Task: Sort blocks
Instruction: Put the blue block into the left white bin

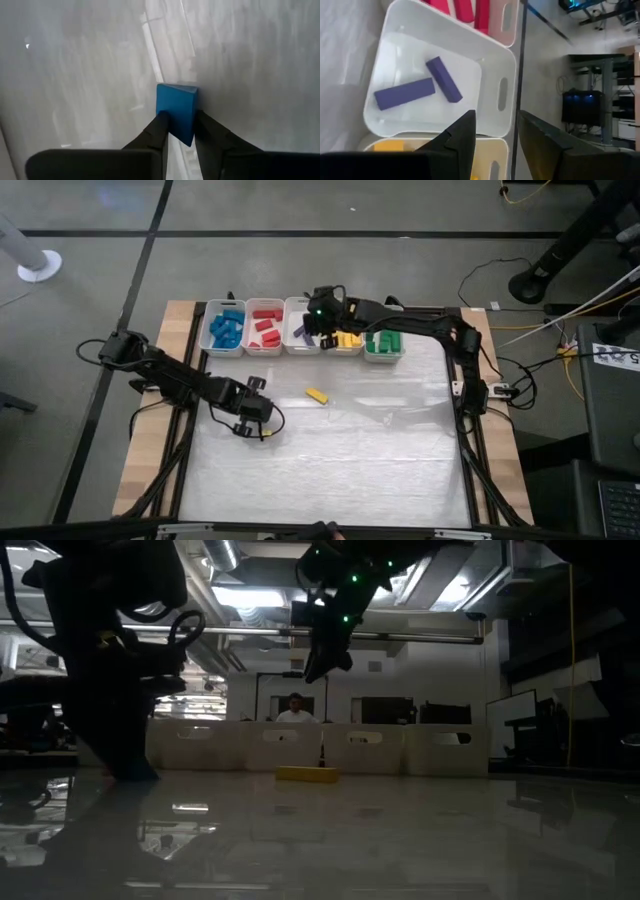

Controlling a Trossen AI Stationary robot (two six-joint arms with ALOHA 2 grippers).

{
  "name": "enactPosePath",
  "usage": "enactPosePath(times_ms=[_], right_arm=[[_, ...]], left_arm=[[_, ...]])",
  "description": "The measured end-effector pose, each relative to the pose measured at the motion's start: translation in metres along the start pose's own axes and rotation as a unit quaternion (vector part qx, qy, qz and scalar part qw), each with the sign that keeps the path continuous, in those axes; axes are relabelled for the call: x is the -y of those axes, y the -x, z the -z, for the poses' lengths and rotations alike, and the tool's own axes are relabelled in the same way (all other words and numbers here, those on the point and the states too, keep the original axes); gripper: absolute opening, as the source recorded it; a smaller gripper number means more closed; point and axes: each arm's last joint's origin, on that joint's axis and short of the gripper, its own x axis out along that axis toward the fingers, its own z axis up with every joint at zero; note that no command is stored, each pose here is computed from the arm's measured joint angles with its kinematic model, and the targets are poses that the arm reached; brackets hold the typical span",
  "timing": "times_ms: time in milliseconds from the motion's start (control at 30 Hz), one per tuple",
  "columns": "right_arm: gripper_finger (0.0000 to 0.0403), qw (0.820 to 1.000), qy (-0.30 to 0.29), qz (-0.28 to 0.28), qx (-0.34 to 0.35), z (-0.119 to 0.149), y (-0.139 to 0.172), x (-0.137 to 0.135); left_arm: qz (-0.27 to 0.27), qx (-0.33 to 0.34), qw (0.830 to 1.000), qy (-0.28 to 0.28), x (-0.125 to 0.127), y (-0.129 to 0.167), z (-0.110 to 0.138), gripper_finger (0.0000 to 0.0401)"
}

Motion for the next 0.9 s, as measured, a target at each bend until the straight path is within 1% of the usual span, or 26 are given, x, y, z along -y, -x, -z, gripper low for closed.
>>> enactPosePath(times_ms=[100, 333, 400, 567, 733, 833, 900], right_arm=[[0.0147, 1.0, 0.001, -0.006, -0.007, -0.002, 0.009, 0.007], [0.0147, 0.999, 0.008, -0.023, -0.025, -0.007, 0.037, 0.025], [0.0147, 0.999, 0.009, -0.025, -0.026, -0.009, 0.045, 0.031], [0.0147, 0.999, 0.0, -0.033, -0.038, -0.008, 0.063, 0.043], [0.0147, 0.997, -0.032, -0.049, -0.057, -0.003, 0.071, 0.046], [0.0147, 0.991, -0.055, -0.101, -0.076, 0.005, 0.072, 0.041], [0.0147, 0.982, -0.069, -0.159, -0.08, 0.009, 0.073, 0.034]], left_arm=[[-0.002, 0.014, 1.0, 0.019, 0.0, 0.0, -0.003, 0.0055], [-0.039, 0.046, 0.995, 0.08, -0.009, 0.006, -0.004, 0.0048], [-0.047, 0.062, 0.992, 0.097, -0.015, 0.01, -0.005, 0.0047], [-0.087, 0.078, 0.984, 0.133, -0.033, 0.019, -0.002, 0.0047], [-0.131, 0.104, 0.972, 0.164, -0.052, 0.034, 0.004, 0.0047], [-0.179, 0.121, 0.959, 0.185, -0.064, 0.047, 0.01, 0.0047], [-0.217, 0.131, 0.945, 0.206, -0.072, 0.056, 0.016, 0.0046]])
